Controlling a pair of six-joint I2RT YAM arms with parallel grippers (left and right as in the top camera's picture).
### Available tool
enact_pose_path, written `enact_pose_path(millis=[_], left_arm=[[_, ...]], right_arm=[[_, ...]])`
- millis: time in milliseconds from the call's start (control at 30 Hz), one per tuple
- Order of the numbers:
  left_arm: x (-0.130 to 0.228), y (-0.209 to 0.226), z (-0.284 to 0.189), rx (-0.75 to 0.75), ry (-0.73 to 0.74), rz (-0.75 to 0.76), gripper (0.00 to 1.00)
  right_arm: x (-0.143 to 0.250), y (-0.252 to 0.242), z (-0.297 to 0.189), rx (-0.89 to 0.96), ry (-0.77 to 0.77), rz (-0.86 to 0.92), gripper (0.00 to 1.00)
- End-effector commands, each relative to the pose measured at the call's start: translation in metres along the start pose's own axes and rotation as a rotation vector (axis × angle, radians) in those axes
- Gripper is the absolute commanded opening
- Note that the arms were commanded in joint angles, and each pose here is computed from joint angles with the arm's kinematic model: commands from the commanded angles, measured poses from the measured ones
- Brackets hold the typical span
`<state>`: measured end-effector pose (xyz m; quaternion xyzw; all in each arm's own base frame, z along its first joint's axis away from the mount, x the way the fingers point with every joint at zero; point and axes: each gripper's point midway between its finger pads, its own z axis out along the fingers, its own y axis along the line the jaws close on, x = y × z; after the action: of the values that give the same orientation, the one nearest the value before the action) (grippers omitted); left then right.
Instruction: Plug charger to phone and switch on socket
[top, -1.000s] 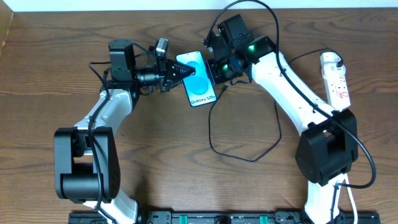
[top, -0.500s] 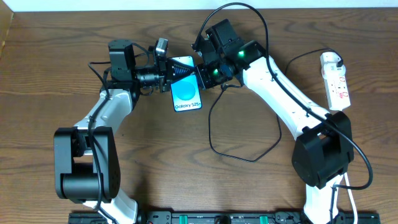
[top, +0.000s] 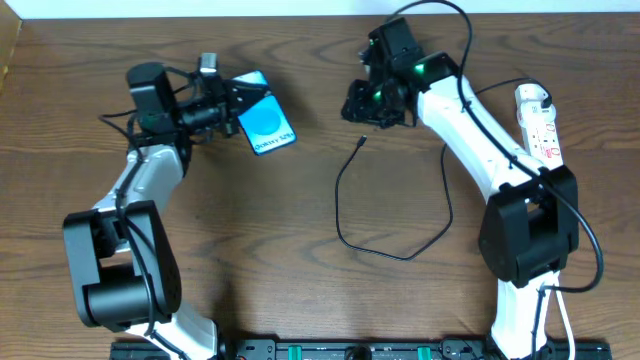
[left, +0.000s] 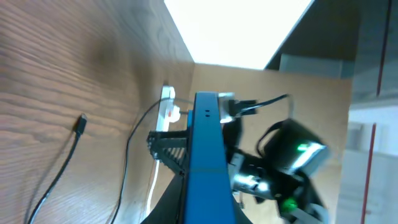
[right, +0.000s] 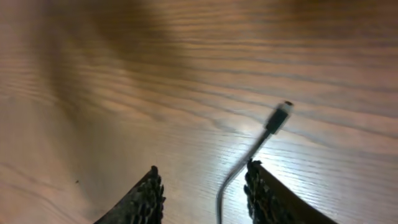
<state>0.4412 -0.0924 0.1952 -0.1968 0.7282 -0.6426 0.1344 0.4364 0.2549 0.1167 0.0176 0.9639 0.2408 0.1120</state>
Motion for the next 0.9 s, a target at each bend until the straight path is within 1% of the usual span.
enact_pose_path(millis=[0, 100, 167, 267, 400, 533, 567, 600, 667, 700, 800, 867], left_arm=[[-0.011, -0.004, -0.008, 0.001, -0.044, -0.015, 0.07], [-0.012, -0.003, -0.009, -0.001, -0.052, -0.019, 0.06], [-0.012, -0.003, -0.009, -0.001, -0.049, -0.022, 0.07], [-0.012, -0.003, -0.009, -0.001, -0.049, -0.022, 0.07], [-0.012, -0.003, -0.009, -0.002, -0.05, -0.022, 0.08], [-0.013, -0.003, -0.009, -0.004, -0.056, -0.022, 0.07], [-0.013, -0.003, -0.009, -0.004, -0.056, -0.022, 0.07], [-0.013, -0.003, -0.009, -0.003, -0.056, -0.022, 0.08], [-0.012, -0.003, -0.008, -0.002, -0.051, -0.026, 0.08], [-0.011, -0.003, -0.008, -0.001, -0.047, -0.026, 0.07], [-0.012, -0.003, -0.008, -0.001, -0.048, -0.025, 0.08], [-0.012, -0.003, -0.008, -0.001, -0.048, -0.025, 0.07]], right_arm=[[0.013, -0.015, 0.024, 0.027, 0.082, 0.099, 0.44], [0.031, -0.023, 0.049, 0.012, 0.184, 0.149, 0.4], [0.043, -0.027, 0.067, -0.005, 0.251, 0.178, 0.38], [0.052, -0.037, 0.085, 0.003, 0.3, 0.221, 0.38], [0.052, -0.042, 0.092, 0.002, 0.306, 0.23, 0.38], [0.039, -0.045, 0.098, 0.013, 0.246, 0.212, 0.36], [0.038, -0.045, 0.1, 0.011, 0.239, 0.207, 0.33], [0.036, -0.048, 0.101, 0.028, 0.227, 0.203, 0.21], [0.031, -0.052, 0.102, 0.052, 0.2, 0.188, 0.08], [0.025, -0.048, 0.104, 0.026, 0.177, 0.132, 0.01], [0.019, -0.026, 0.104, -0.102, 0.167, -0.008, 0.01], [0.022, -0.023, 0.103, -0.12, 0.18, -0.024, 0.01]])
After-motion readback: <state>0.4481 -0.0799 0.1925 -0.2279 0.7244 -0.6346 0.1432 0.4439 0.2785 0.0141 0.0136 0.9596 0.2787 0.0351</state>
